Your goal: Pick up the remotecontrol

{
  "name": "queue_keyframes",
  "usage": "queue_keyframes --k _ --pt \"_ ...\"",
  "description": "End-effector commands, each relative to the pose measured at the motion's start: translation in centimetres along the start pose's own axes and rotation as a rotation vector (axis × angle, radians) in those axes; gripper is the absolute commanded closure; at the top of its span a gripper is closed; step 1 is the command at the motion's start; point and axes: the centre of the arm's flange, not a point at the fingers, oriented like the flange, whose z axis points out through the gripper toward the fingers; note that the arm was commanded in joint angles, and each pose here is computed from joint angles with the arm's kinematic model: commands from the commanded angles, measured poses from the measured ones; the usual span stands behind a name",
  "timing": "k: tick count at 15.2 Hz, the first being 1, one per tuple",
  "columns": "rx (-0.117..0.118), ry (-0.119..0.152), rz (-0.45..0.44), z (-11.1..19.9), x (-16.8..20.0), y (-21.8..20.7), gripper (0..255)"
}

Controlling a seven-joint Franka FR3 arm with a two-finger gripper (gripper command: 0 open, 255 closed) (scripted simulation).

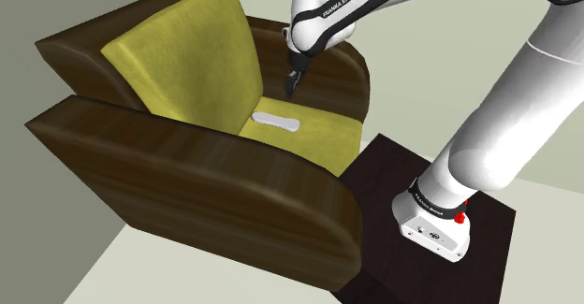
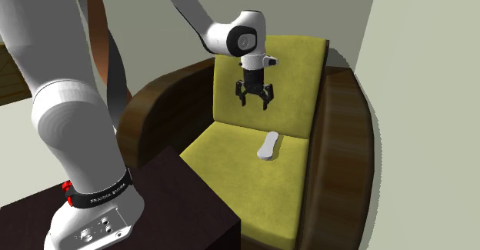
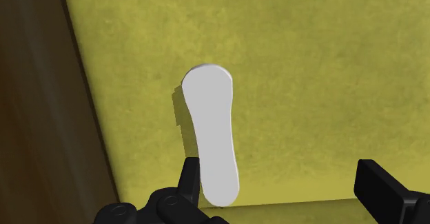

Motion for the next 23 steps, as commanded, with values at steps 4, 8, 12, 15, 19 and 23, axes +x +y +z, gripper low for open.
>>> queue_keyframes --k 4,8,12,15,19,23 --pt "0.004 -0.020 -0.028 5.8 2.9 1.5 0" --pt "0.007 -0.036 -0.050 10.6 5.1 2.6 0" --pt "0.010 -0.053 -0.072 15.5 7.3 3.7 0" --pt "0.012 -0.063 -0.085 18.5 8.6 4.3 0" --pt "0.012 -0.063 -0.085 20.6 8.5 4.2 0" --pt "0.012 -0.063 -0.085 22.5 8.4 4.2 0"
